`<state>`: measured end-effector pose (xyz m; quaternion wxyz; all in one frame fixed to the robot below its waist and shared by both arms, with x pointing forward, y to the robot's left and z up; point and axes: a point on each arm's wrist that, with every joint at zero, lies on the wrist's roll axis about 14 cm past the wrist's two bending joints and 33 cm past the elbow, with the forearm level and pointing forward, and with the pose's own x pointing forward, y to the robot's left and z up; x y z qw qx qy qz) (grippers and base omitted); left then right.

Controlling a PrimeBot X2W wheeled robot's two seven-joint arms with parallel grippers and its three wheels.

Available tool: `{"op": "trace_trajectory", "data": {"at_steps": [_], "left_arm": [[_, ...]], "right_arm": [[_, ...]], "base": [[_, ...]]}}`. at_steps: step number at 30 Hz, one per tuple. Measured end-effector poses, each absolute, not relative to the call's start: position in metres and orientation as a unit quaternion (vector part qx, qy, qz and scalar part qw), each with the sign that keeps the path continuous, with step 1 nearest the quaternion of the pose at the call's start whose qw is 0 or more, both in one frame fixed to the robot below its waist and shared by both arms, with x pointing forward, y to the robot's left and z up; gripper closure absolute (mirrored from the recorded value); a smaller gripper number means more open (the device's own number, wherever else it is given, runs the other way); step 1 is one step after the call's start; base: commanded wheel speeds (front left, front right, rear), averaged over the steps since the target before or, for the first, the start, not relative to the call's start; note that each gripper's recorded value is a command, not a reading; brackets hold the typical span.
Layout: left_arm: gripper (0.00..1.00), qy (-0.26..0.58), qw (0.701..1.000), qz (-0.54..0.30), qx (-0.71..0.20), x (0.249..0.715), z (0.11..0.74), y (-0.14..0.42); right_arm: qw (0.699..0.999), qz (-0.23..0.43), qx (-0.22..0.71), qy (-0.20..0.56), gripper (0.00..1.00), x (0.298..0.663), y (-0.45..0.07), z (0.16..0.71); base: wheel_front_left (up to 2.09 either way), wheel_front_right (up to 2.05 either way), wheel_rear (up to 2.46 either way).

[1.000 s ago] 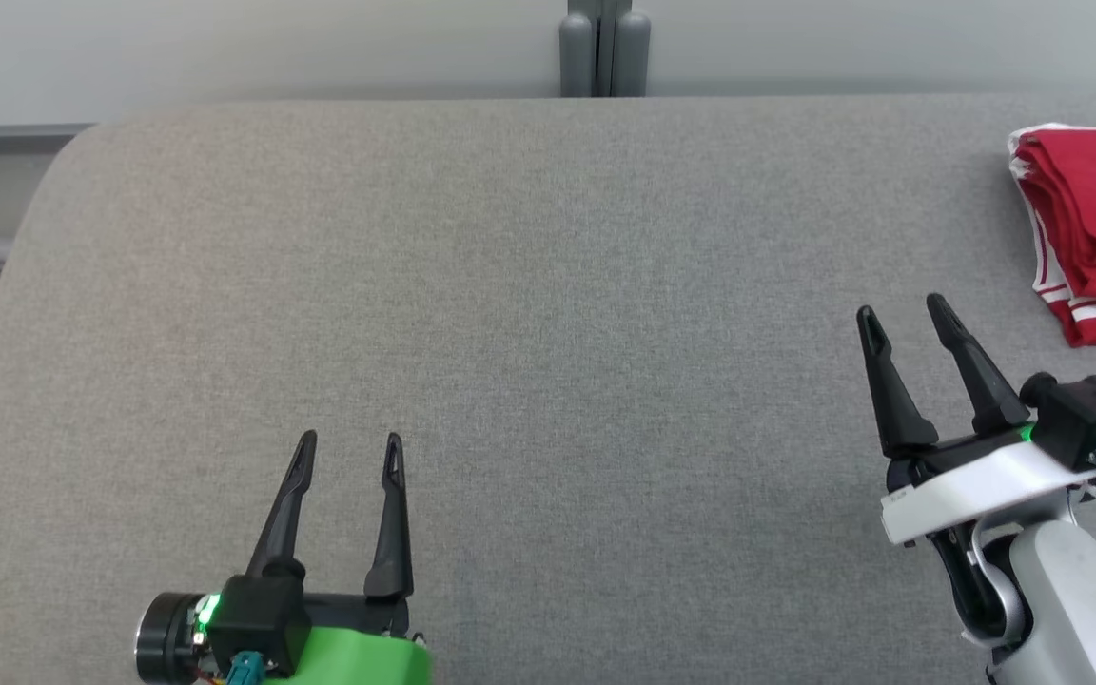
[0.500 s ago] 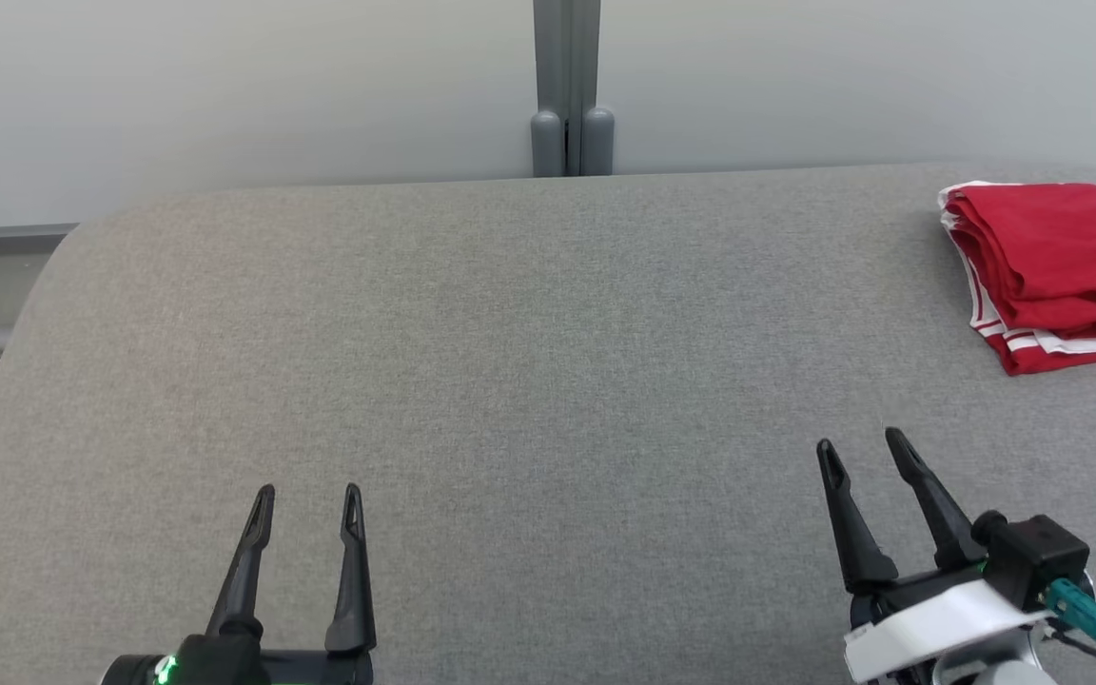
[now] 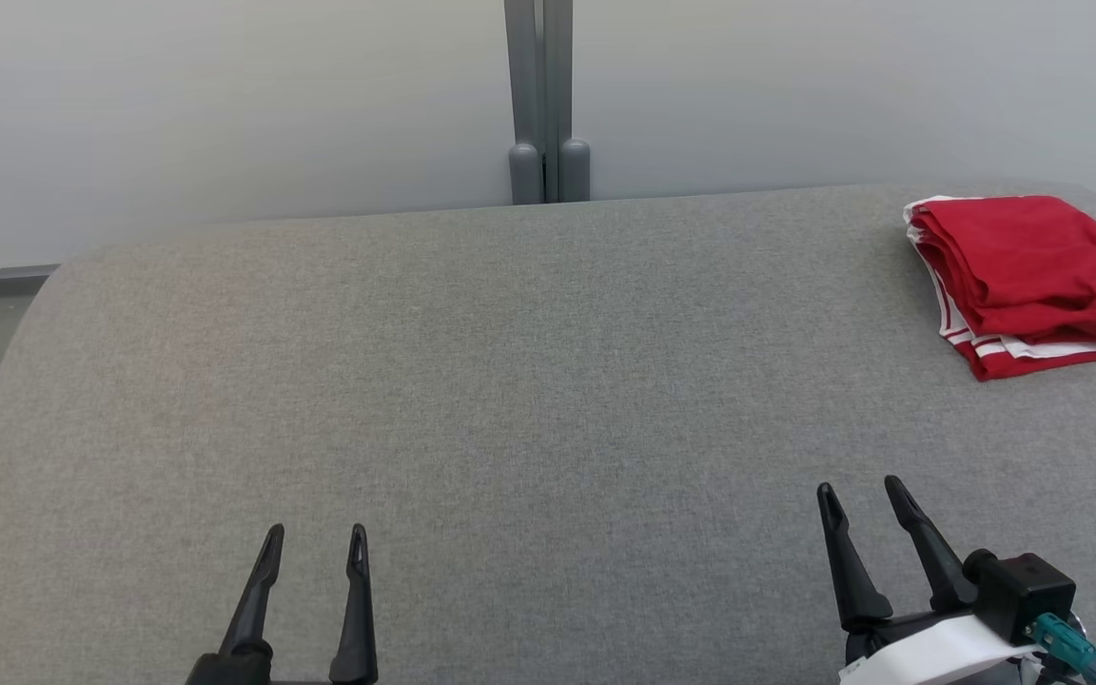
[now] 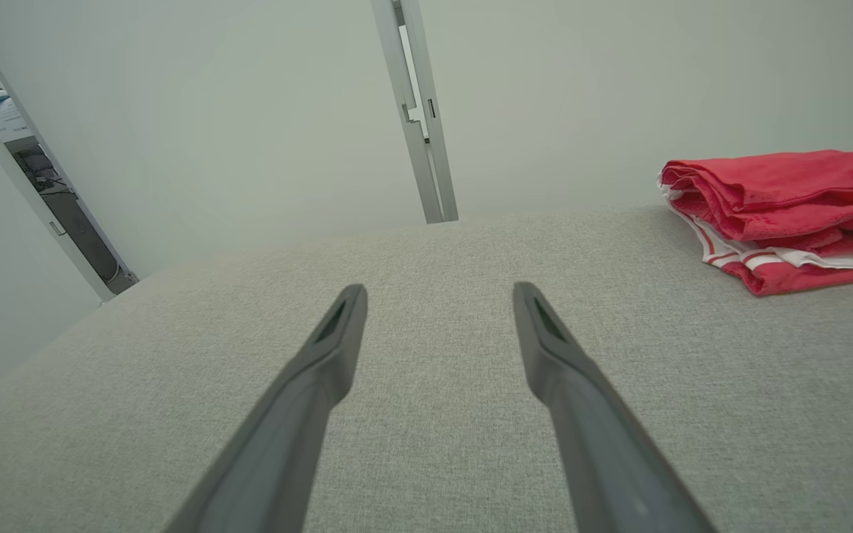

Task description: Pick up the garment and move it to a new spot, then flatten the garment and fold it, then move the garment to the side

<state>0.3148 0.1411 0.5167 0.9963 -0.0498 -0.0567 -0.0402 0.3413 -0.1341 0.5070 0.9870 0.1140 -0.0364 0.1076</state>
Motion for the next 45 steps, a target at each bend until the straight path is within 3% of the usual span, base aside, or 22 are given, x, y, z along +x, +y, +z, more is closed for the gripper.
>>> {"op": "trace_trajectory", "data": {"at_steps": [14,15,27,45], "left_arm": [[0.0,-0.045,0.998,-0.033,-0.037,0.313,0.509,0.146],[1.0,-0.045,0.998,-0.032,-0.035,0.313,0.509,0.146],[1.0,-0.002,0.993,-0.016,-0.117,0.312,0.489,0.153],[1.0,0.023,0.963,0.007,-0.269,0.329,0.482,0.168]], "right_arm": [[0.986,0.116,0.111,-0.034,0.0,0.342,-0.13,0.506],[0.986,0.116,0.11,-0.034,1.0,0.342,-0.13,0.506],[0.979,0.089,0.182,0.005,1.0,0.341,-0.139,0.488],[0.948,0.046,0.315,0.02,1.0,0.353,-0.158,0.488]], "base": [[0.0,0.0,0.0],[0.0,0.0,0.0],[0.0,0.0,0.0],[0.0,0.0,0.0]]}}
